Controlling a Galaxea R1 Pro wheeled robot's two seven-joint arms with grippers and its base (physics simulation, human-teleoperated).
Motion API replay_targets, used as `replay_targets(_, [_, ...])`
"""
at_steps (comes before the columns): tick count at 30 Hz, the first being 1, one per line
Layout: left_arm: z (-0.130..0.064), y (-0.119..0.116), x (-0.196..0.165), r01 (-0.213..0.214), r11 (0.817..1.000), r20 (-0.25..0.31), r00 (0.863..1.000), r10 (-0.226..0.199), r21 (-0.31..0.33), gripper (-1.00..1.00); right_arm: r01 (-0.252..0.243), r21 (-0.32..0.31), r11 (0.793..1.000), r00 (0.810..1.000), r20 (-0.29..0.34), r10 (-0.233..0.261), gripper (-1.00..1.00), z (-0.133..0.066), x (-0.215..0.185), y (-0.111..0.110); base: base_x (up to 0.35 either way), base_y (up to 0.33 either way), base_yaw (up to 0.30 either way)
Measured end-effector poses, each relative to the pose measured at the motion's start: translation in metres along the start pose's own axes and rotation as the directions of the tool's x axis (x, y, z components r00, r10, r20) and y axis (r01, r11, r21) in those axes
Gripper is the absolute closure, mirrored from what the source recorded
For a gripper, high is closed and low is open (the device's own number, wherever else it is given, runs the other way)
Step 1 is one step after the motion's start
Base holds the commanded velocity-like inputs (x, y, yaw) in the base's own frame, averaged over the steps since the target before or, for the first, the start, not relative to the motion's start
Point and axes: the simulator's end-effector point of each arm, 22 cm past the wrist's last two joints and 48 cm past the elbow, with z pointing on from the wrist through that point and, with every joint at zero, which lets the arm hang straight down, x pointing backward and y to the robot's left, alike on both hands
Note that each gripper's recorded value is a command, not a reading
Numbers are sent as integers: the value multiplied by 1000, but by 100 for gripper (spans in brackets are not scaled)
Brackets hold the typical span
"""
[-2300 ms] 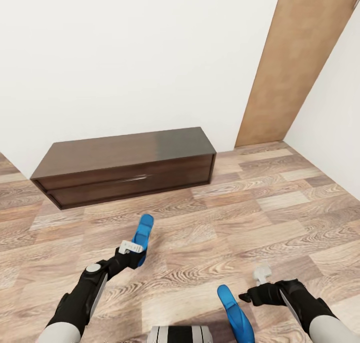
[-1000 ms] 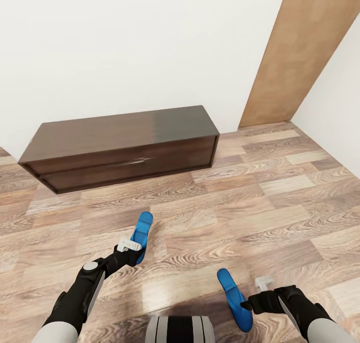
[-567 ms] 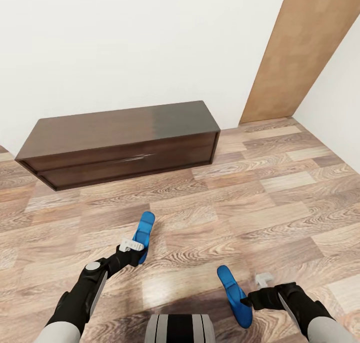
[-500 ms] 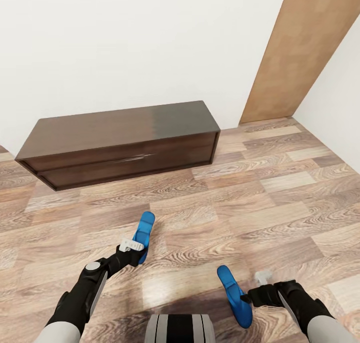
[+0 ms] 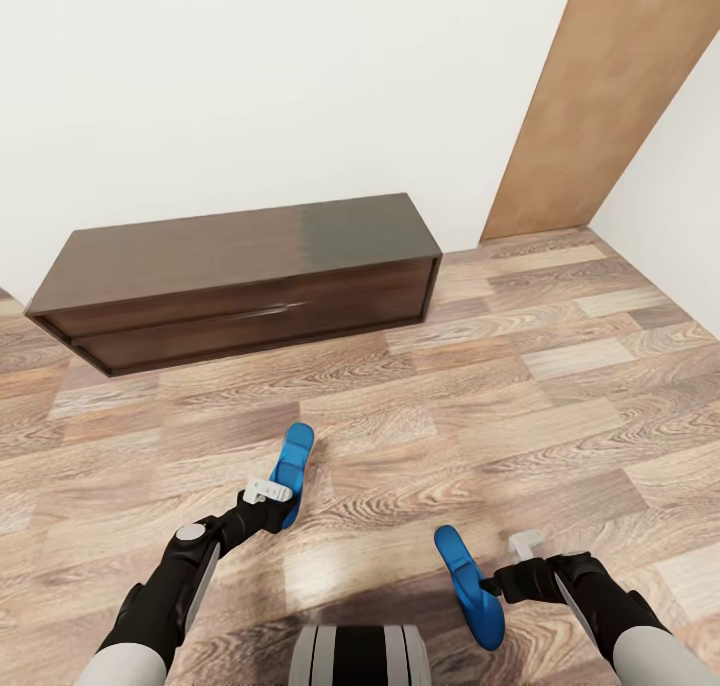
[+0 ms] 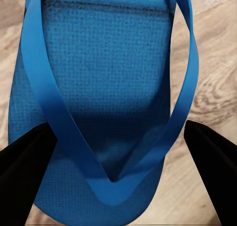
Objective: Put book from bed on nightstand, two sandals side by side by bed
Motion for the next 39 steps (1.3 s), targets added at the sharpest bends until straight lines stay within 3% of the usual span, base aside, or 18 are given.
replay_targets(19, [5, -4, 9, 11, 1000, -15, 1000, -11, 8, 100, 8, -1, 1000, 1000, 13, -8, -100, 1, -7, -3, 0, 0, 0])
replay_targets(39, [20, -2, 47, 40, 999, -76, 996, -38, 15, 100, -8, -12, 1000, 999, -51, 7, -100, 25, 21, -3, 0, 0, 0])
